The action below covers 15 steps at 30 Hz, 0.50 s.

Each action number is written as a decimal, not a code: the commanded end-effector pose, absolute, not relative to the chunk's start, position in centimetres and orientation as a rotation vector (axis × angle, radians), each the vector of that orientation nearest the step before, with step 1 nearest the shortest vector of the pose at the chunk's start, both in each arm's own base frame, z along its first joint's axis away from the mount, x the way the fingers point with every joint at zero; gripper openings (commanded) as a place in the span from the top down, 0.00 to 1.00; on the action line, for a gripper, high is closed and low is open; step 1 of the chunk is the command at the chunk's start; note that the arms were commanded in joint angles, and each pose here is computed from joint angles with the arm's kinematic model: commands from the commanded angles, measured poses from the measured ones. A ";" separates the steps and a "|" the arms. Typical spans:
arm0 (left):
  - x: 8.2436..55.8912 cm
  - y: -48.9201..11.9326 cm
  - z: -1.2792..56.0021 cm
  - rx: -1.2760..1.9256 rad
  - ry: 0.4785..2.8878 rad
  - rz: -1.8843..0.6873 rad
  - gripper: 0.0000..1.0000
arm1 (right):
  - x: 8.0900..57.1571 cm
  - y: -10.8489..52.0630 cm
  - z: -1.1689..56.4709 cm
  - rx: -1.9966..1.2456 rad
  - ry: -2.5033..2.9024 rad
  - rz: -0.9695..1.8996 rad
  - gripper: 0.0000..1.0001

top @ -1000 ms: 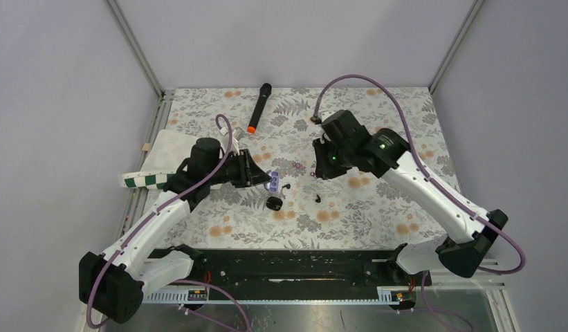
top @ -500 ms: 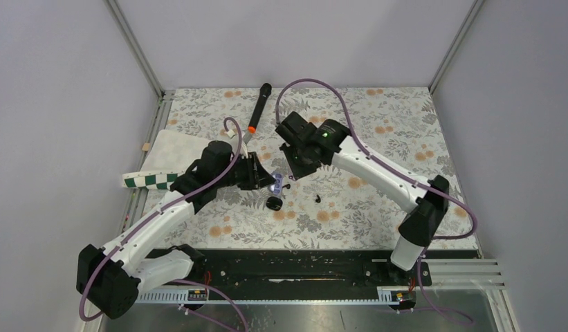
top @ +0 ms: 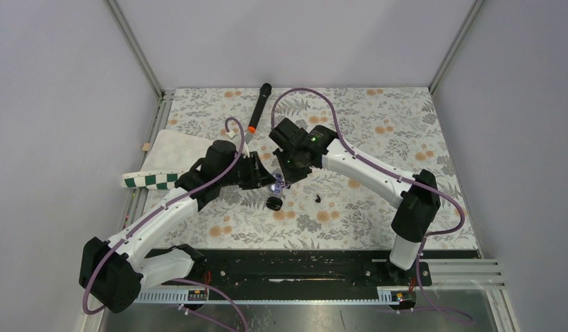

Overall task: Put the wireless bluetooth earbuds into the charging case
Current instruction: Place the right earbud at the center of the board.

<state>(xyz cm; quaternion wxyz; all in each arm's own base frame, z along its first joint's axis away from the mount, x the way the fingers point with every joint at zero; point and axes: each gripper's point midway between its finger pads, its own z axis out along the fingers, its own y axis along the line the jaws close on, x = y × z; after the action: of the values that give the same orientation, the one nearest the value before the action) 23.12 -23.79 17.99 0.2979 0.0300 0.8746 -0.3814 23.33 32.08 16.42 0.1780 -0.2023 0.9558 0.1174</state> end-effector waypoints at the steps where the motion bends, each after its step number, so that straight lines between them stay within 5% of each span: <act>1: 23.8 -25.0 19.6 0.090 2.256 -1.085 1.00 | 23.1 33.6 16.7 -0.566 2.690 0.410 1.00; 15: 23.6 -24.8 19.8 0.091 2.249 -1.087 1.00 | 23.9 33.5 15.8 -0.559 2.696 0.347 1.00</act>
<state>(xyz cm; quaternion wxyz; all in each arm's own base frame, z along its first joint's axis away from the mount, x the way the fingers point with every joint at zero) 23.37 -24.23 18.17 0.2962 0.0244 0.8710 -0.3913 23.60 32.96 15.24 0.1697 -0.2008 0.9572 0.1212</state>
